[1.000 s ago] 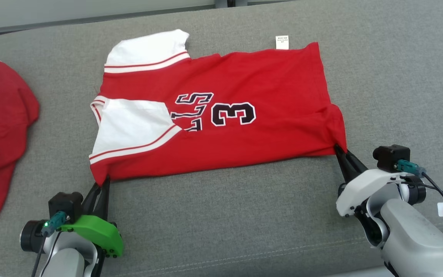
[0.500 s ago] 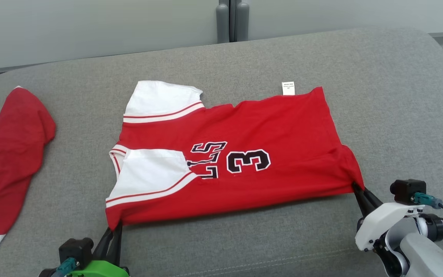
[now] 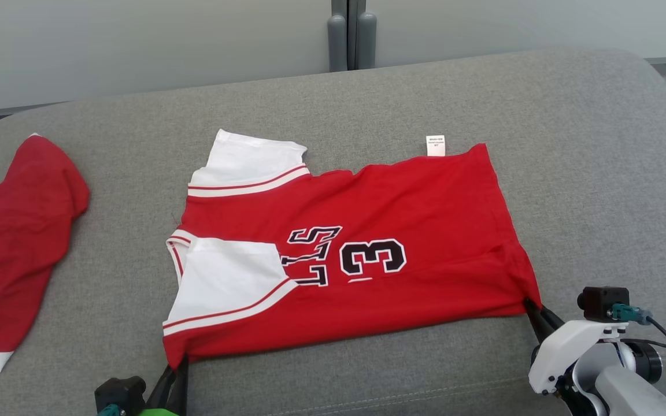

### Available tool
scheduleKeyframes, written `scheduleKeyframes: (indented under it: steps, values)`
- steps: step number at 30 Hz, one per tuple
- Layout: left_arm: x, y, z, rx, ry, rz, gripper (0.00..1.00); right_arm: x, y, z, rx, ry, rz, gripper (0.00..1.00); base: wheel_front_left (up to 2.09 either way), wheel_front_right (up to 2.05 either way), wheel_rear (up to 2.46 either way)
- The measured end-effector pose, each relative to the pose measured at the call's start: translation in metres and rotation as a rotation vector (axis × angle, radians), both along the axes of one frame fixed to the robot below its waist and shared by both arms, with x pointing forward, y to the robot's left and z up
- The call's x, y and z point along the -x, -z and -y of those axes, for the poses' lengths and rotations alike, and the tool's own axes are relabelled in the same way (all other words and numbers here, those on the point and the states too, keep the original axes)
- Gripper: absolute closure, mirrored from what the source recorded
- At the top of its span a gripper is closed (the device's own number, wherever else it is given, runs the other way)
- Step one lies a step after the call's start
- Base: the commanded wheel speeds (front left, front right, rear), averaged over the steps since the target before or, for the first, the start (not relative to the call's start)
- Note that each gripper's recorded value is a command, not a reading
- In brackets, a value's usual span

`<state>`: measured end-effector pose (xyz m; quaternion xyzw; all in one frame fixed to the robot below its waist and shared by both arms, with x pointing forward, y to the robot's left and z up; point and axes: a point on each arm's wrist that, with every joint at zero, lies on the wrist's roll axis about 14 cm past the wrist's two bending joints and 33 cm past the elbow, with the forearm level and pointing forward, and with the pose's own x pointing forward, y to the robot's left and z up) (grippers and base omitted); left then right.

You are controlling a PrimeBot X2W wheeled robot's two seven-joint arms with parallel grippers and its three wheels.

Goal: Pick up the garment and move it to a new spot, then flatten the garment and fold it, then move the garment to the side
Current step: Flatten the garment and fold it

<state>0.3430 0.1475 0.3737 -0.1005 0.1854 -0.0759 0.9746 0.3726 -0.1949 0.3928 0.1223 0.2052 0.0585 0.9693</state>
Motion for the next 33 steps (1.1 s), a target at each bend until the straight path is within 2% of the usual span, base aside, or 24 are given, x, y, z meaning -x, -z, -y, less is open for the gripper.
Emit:
scheduleKeyframes:
  steps: [1,2,3,4,15,25,33]
  values:
    - [0.001,0.001,0.0,0.002,-0.003,-0.004,0.63,0.0,0.0,-0.001,0.0,-0.001,-0.001,0.27,0.0,0.0,0.0]
    - [0.001,0.001,-0.001,0.004,-0.007,-0.005,0.12,0.0,0.001,-0.001,0.001,-0.002,-0.002,0.0,0.0,0.0,0.0]
    - [0.001,0.001,-0.002,0.005,-0.012,-0.003,0.12,0.0,0.001,-0.001,0.002,-0.002,-0.002,0.0,0.0,0.0,0.0]
    - [0.0,0.0,-0.003,0.004,-0.017,-0.003,0.0,0.0,0.002,-0.002,0.003,-0.002,-0.002,0.0,0.0,0.0,0.0]
    - [-0.012,-0.026,-0.015,-0.002,-0.062,0.095,0.0,-0.008,-0.019,0.011,0.009,0.026,0.083,0.0,0.0,0.0,0.0]
    - [-0.03,-0.107,-0.037,-0.045,-0.161,0.367,0.0,-0.029,-0.089,-0.012,-0.044,-0.021,0.339,0.0,0.0,0.0,0.0]
    - [-0.021,-0.126,-0.049,-0.109,-0.198,0.43,0.0,-0.022,-0.117,-0.024,-0.051,-0.019,0.457,0.0,0.0,0.0,0.0]
